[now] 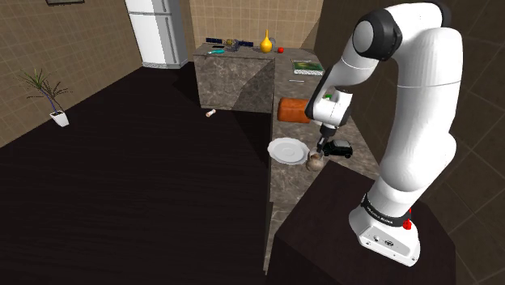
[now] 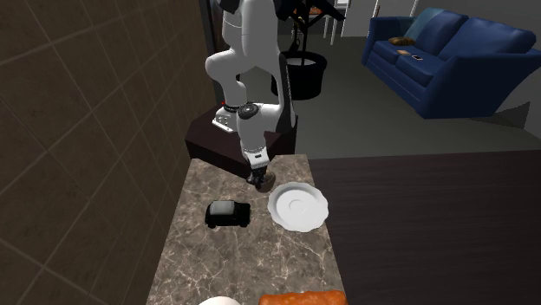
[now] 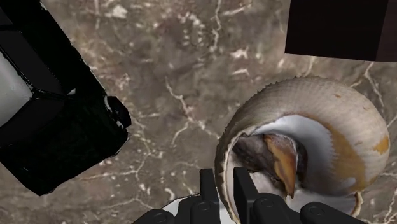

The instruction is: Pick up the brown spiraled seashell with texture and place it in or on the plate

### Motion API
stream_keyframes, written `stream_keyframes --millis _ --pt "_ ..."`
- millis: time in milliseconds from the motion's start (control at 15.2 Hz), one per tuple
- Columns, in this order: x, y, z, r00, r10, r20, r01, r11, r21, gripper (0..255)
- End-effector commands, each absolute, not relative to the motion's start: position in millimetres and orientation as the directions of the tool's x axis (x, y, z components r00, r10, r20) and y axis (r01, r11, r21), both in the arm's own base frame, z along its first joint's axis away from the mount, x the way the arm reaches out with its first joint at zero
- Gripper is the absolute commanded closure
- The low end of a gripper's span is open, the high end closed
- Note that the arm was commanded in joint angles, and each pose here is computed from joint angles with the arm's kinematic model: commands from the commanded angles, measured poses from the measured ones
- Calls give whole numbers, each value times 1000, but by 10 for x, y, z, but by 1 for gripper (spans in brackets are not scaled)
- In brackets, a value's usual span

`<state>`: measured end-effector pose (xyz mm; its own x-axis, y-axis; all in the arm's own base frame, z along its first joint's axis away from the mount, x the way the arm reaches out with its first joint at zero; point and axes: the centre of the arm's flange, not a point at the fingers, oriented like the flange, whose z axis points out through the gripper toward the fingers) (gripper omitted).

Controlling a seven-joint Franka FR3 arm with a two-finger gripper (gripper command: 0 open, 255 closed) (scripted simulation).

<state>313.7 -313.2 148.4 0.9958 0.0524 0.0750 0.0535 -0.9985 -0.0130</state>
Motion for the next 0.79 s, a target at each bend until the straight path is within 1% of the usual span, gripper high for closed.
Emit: stream_keyframes --millis 0,726 --pt "3137 -3129 1562 996 53 75 54 -998 -14 255" --pt "3137 -3129 2143 996 53 75 54 -998 -14 255"
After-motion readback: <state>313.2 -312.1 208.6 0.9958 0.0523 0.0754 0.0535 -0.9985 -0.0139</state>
